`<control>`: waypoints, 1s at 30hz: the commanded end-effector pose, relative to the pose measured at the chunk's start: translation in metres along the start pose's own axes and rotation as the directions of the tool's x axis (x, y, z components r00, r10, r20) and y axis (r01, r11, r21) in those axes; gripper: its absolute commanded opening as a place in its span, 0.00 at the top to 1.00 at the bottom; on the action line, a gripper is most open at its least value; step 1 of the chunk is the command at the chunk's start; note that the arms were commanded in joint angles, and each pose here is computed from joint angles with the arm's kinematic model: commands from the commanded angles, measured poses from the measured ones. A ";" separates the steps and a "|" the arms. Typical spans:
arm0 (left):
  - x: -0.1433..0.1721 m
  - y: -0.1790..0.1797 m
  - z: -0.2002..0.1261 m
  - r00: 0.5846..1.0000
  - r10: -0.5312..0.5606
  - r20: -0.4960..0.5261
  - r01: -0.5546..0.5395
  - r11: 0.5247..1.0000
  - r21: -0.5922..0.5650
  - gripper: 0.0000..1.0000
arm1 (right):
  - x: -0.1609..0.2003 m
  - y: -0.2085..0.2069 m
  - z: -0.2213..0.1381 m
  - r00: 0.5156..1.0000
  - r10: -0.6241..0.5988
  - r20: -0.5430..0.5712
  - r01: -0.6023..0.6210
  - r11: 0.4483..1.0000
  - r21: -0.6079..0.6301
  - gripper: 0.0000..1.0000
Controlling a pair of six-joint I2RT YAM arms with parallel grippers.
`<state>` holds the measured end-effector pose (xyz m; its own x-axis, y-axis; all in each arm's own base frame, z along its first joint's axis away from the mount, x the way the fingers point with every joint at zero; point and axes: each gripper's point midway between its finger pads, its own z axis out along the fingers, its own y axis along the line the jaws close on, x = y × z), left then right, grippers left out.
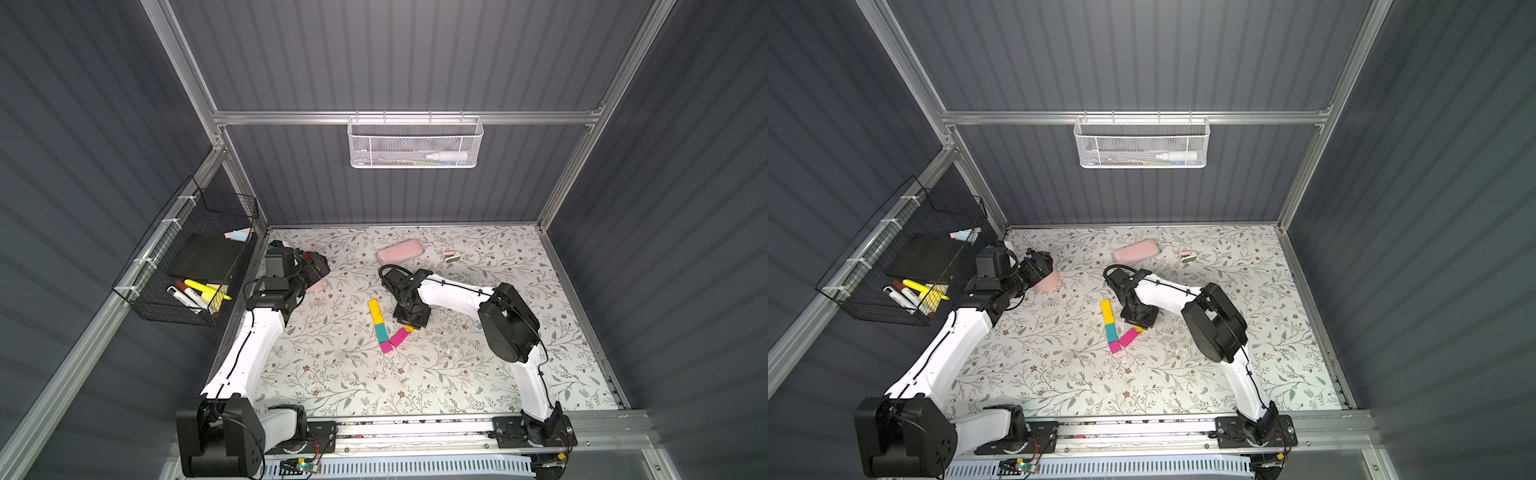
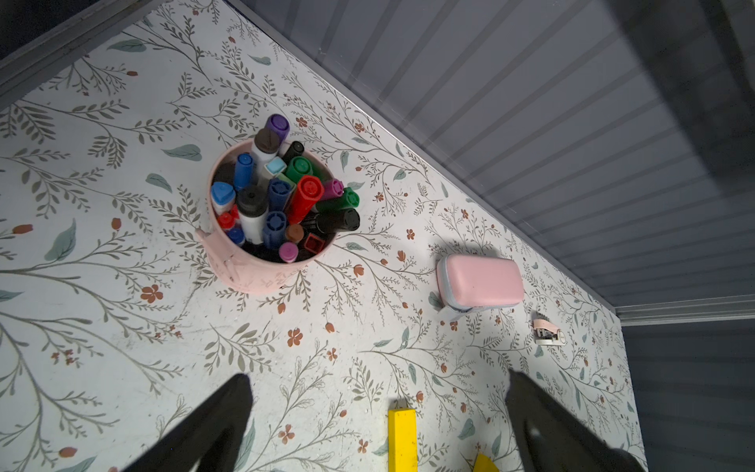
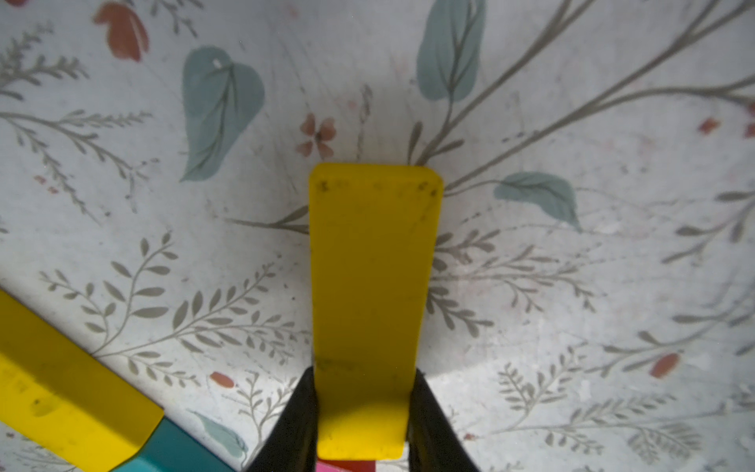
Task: Assemble the letter v with building blocks
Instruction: Assemble the building block at the center of the board.
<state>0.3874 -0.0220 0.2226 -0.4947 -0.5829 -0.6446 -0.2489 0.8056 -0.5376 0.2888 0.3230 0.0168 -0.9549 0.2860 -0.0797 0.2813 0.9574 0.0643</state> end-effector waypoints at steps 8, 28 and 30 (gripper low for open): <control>-0.006 -0.004 -0.007 1.000 -0.004 0.025 0.003 1.000 0.025 0.01 | 0.016 -0.002 0.009 0.999 0.020 -0.048 -0.018 0.999 0.039 0.76; -0.005 -0.004 -0.006 1.000 -0.003 0.022 0.003 1.000 0.025 0.01 | 0.010 -0.001 0.000 1.000 0.020 -0.010 -0.019 0.999 0.031 0.50; -0.005 -0.004 -0.006 1.000 -0.003 0.023 0.002 1.000 0.026 0.01 | 0.010 -0.003 -0.002 1.000 0.021 -0.007 -0.021 0.999 0.035 0.47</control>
<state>0.3872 -0.0221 0.2226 -0.4951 -0.5829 -0.6443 -0.2483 0.8056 -0.5379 0.2802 0.3292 0.0171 -0.9554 0.2890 -0.0611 0.2850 0.9562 0.0664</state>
